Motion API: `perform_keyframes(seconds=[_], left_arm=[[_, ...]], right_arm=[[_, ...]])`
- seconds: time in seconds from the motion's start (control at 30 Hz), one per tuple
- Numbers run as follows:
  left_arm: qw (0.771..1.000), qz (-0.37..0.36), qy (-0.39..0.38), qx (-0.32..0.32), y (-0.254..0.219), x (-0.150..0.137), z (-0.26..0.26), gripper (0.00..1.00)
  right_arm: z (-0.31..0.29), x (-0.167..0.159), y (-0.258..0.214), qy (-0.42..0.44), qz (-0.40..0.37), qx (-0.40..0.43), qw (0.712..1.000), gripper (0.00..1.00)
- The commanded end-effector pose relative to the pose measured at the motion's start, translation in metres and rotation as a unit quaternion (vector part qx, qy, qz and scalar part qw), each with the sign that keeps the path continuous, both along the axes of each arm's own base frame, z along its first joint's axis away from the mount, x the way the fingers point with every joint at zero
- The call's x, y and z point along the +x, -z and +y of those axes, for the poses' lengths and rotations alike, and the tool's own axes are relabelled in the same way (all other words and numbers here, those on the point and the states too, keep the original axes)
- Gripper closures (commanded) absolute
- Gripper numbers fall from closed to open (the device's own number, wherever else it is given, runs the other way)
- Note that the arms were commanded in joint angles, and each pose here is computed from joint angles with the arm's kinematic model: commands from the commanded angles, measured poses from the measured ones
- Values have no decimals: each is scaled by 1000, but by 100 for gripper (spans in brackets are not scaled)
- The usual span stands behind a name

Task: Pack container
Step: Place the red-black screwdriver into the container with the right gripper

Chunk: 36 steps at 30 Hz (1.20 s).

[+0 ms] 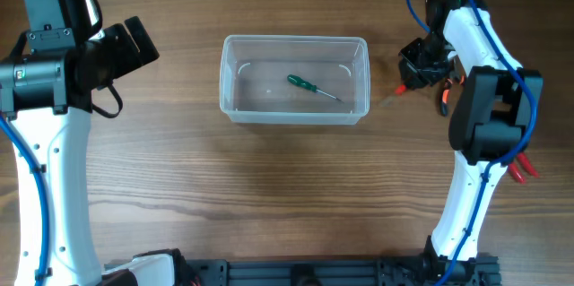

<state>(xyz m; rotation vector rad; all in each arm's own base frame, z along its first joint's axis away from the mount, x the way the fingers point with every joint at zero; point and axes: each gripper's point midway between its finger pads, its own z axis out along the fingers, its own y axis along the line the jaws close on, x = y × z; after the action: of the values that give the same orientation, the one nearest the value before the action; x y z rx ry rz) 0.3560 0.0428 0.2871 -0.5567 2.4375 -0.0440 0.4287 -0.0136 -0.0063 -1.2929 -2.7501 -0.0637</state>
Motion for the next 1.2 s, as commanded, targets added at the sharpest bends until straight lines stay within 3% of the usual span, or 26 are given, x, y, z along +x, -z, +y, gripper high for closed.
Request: perform_keyframes(seconds=[0.0, 0.07, 0.37, 0.43, 0.57, 0.7, 0.77, 0.87, 0.93, 1.0, 1.07, 1.17], left_arm=[[1000, 1, -6, -3, 2, 2, 2, 0], [1000, 1, -6, -3, 2, 2, 2, 0], [1000, 1, -6, -3, 2, 2, 2, 0], [1000, 1, -6, -3, 2, 2, 2, 0], [1000, 1, -5, -3, 2, 2, 2, 0], [1000, 1, -6, -3, 2, 2, 2, 0], [1000, 1, -6, -3, 1, 2, 2, 0], [1000, 1, -5, -3, 2, 2, 2, 0], [1000, 1, -5, -3, 2, 2, 2, 0], [1000, 1, -5, -3, 2, 2, 2, 0], [1000, 1, -5, -3, 2, 2, 2, 0], [1000, 1, -5, -3, 2, 2, 2, 0]], right_arm=[[-1, -29, 41, -11, 66, -5, 998, 85], [3, -26, 41, -40, 57, 8, 998, 96], [3, -8, 18, -113, 13, 16, 993, 96], [3, 5, -9, -146, -23, 8, 989, 96], [9, 40, -108, -234, -148, -53, 959, 96], [74, 58, -219, -437, -299, -109, 841, 96], [124, 48, -253, -549, -337, -129, 754, 96], [192, 24, -257, -700, -335, -132, 617, 96], [240, 3, -242, -799, -322, -107, 496, 96], [268, -11, -224, -854, -310, -82, 410, 96], [289, -18, -200, -879, -297, -55, 368, 96], [299, -21, -157, -891, -270, -10, 366, 96]])
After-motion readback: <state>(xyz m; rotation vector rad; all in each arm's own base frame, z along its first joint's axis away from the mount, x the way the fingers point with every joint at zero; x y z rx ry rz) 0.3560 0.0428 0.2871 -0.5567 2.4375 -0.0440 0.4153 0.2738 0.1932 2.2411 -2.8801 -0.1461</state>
